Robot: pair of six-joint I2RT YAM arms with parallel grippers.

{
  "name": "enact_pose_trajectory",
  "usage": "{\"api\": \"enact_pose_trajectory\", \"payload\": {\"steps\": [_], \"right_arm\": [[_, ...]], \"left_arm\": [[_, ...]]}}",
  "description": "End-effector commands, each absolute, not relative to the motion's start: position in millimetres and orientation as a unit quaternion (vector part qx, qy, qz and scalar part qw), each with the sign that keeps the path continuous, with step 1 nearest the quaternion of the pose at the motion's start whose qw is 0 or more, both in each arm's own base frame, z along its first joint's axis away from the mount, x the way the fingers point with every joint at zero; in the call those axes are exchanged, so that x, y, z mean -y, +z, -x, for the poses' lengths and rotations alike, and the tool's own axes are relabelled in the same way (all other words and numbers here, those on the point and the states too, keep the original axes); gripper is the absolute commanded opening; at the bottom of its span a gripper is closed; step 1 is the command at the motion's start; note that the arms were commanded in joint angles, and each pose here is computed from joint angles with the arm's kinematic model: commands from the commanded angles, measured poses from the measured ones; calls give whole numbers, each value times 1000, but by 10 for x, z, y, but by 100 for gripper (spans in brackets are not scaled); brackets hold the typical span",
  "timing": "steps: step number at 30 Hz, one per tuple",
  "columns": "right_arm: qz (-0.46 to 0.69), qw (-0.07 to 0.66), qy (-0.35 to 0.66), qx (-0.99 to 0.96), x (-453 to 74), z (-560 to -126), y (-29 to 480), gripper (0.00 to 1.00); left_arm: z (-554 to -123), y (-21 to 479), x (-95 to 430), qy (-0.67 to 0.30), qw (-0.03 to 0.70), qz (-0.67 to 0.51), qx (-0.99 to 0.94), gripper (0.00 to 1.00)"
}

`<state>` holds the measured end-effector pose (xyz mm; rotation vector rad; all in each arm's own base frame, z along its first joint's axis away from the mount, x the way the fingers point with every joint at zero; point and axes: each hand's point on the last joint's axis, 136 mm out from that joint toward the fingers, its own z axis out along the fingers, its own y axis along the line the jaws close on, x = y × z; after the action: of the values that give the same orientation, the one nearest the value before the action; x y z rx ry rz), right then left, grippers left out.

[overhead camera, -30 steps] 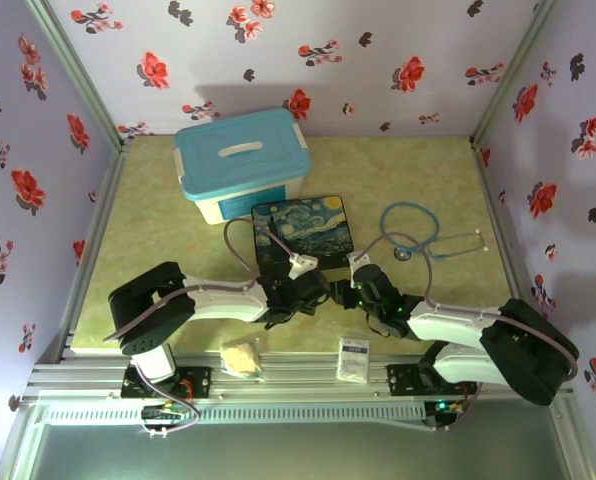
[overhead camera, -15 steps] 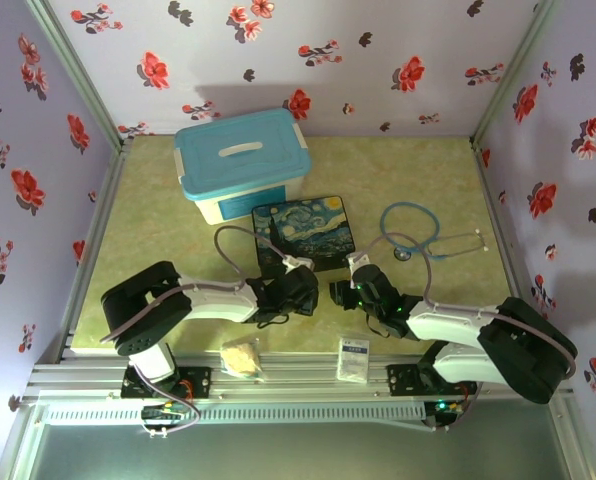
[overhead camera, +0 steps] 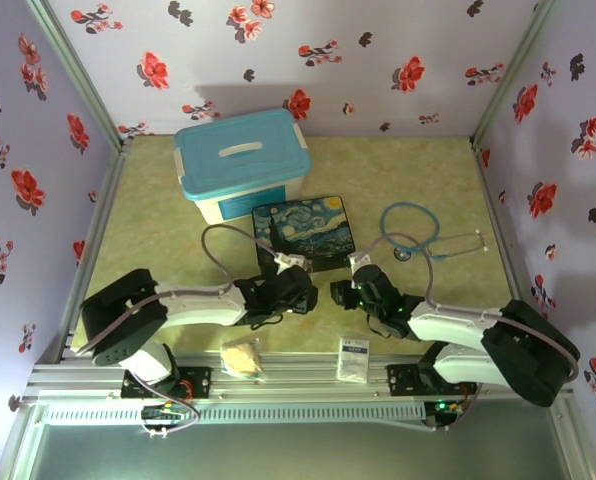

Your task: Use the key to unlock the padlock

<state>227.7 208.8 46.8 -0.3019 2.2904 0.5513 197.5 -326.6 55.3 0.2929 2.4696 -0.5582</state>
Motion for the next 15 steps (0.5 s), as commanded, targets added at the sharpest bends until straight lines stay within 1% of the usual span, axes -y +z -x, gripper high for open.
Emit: {"api": "enact_pose_trajectory", "payload": {"steps": [1, 3, 6, 8, 15], "right_arm": [[59, 380, 210, -899, -1980, -2326, 632, 43], [27, 383, 205, -900, -1907, -2306, 694, 45], [-11, 385, 224, -895, -1883, -2266, 780, 47], [-18, 382, 238, -893, -1938, -2251, 825, 47], [-6, 368, 306, -878, -2390, -2309, 950, 47]], "left_arm": [[-2013, 839, 3093, -214, 336, -87, -913, 57], [-2032, 1021, 3008, -228, 358, -77, -902, 59], [-2060, 1293, 2855, -246, 392, -59, -884, 62], [-2089, 1438, 2741, -259, 411, -44, -873, 66], [-2233, 1538, 2436, -251, 433, -17, -865, 67]]}}
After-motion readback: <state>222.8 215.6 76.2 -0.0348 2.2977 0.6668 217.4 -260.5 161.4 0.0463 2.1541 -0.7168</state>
